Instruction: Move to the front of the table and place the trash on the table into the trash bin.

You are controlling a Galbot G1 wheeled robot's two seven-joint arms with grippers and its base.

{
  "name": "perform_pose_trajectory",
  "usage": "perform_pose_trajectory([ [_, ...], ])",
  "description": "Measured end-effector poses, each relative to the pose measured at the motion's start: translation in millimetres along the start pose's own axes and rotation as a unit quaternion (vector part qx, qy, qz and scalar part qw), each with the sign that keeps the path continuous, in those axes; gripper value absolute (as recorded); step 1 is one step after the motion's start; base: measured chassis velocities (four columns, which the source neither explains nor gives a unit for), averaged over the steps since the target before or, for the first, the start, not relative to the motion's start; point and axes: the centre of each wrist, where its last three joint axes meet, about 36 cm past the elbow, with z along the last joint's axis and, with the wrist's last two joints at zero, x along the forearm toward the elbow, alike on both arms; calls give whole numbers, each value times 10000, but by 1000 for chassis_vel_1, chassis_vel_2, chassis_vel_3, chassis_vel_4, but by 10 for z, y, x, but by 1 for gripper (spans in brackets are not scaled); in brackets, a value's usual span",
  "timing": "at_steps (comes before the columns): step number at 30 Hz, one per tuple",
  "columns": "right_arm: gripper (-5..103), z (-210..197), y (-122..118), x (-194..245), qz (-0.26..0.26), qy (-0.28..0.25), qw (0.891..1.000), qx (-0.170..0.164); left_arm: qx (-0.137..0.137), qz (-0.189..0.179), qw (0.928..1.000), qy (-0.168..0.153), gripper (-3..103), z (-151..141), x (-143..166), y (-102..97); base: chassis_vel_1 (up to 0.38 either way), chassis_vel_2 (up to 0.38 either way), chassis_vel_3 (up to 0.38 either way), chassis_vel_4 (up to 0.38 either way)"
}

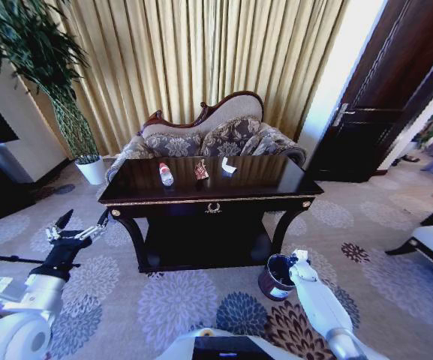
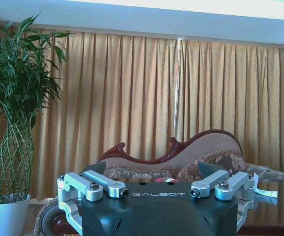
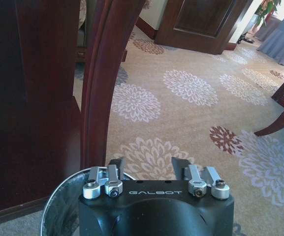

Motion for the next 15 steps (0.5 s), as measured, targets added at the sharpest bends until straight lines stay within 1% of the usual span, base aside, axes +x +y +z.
perform_pose_trajectory([
  [1, 52, 5, -5, 2, 2, 2, 10000, 4, 1, 2, 10000, -1, 100, 0, 0, 0, 0, 0, 0, 0],
  [2, 63, 11, -24, 6, 11, -1, 10000, 17, 0, 5, 10000, -9, 100, 1, -1, 0, 0, 0, 0, 0],
  [3, 63, 11, -24, 6, 11, -1, 10000, 17, 0, 5, 10000, -9, 100, 1, -1, 0, 0, 0, 0, 0],
  [5, 75, 5, -39, 8, 16, -11, 10000, 19, 0, 3, 10000, -12, 100, 2, -2, 2, 0, 0, 0, 0],
  [6, 75, 5, -39, 8, 16, -11, 10000, 19, 0, 3, 10000, -12, 100, 2, -2, 2, 0, 0, 0, 0],
  [8, 86, -2, -44, 12, 13, -18, 10000, 13, -2, 0, 10000, -5, 100, 4, 2, 3, 0, 0, 0, 0],
  [10, 86, 1, -43, 14, 11, -17, 10000, 14, -1, -2, 10000, -3, 100, 5, 4, 4, 0, 0, 0, 0],
  [12, 96, 7, -33, 22, 0, -16, 10000, 12, 1, -9, 10000, 2, 100, 10, 7, 6, 0, 0, 0, 0],
  [13, 99, 13, -24, 29, -10, -15, 10000, 9, 2, -13, 10000, 6, 100, 14, 8, 8, 0, 0, 0, 0],
  [15, 100, 15, -21, 32, -14, -14, 10000, 8, 2, -15, 10000, 8, 100, 15, 9, 9, 0, 0, 0, 0],
])
